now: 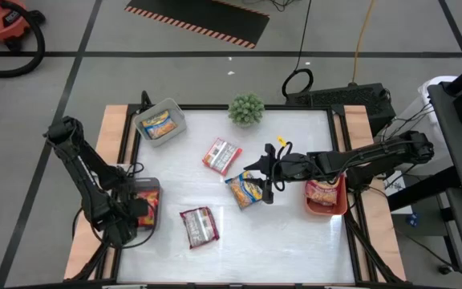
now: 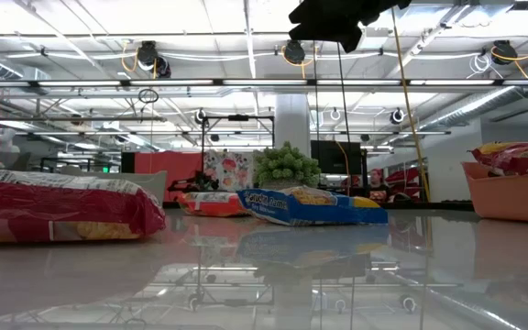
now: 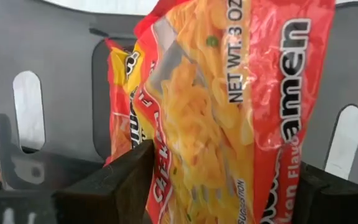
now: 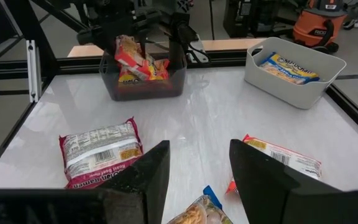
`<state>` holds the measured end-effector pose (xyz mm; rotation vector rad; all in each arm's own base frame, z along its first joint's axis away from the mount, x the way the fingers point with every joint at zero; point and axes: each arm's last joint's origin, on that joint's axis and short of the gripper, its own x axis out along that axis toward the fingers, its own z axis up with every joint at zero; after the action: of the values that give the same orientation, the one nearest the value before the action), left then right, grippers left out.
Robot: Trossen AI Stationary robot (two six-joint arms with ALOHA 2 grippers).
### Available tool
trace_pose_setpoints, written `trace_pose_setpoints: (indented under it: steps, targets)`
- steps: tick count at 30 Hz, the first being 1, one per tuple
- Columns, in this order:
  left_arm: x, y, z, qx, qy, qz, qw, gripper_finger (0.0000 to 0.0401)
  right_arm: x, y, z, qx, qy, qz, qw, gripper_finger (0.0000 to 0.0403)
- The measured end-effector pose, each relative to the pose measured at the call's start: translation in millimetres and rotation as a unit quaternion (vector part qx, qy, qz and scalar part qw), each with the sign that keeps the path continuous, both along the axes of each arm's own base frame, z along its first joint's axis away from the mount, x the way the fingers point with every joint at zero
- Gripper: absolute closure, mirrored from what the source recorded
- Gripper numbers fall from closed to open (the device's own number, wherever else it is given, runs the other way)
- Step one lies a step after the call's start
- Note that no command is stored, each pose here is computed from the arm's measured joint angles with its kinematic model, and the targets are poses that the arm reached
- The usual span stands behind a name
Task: Sort Maruchan noodles
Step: Put the orange bag into the black bin
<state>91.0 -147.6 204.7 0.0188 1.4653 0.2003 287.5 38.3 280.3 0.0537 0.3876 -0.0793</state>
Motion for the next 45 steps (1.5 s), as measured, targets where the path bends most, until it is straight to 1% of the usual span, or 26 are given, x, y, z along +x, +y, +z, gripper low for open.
trace_pose_setpoints:
  steps: [6,10,14,21,25,28,31,34,38,41,43,45]
  targets:
    - [-2.3,3.0,4.6,-0.016,-0.002,0.021,1.000,0.0150,0.0,0.0,-0.1,0.001,0.000,0.000,1.000,0.0241]
    - [-3.8,6.6,10.1,-0.030,-0.023,0.038,0.999,0.0150,0.0,0.0,-0.1,0.003,0.000,-0.001,1.000,0.0241]
    - [-5.6,11.3,13.5,-0.024,-0.035,0.048,0.998,0.0148,0.0,0.0,-0.1,0.003,0.000,-0.001,1.000,0.0241]
    - [-5.7,11.5,13.6,-0.023,-0.036,0.047,0.998,0.0110,0.0,0.0,-0.2,0.003,0.000,-0.001,1.000,0.0241]
    - [-6.1,9.9,13.4,-0.038,-0.020,0.045,0.998,0.0087,0.0,0.0,-0.1,0.003,0.000,-0.001,1.000,0.0241]
    - [-6.8,8.3,16.0,-0.052,0.002,0.035,0.998,0.0083,0.0,0.0,-0.2,0.003,0.000,-0.001,1.000,0.0241]
    - [-5.6,5.0,25.6,-0.069,0.004,0.032,0.997,0.0082,0.1,0.0,-0.1,0.003,0.000,-0.001,1.000,0.0241]
    - [-2.7,0.4,39.1,-0.090,-0.010,0.030,0.995,0.0082,0.1,0.0,-0.1,0.003,0.000,-0.001,1.000,0.0241]
    - [1.9,-3.9,50.9,-0.102,-0.055,0.028,0.993,0.0082,0.0,0.0,0.0,0.003,0.000,-0.001,1.000,0.0241]
    - [3.0,-6.1,48.6,-0.098,-0.080,0.025,0.992,0.0082,0.0,0.0,-0.1,0.003,0.000,-0.001,1.000,0.0241]
    - [3.2,-7.7,42.8,-0.096,-0.081,0.019,0.992,0.0082,0.0,0.0,-0.2,0.003,0.000,-0.001,1.000,0.0241]
    - [3.0,-10.7,36.1,-0.109,-0.082,0.013,0.991,0.0088,0.0,0.0,-0.4,0.003,0.001,-0.001,1.000,0.0241]
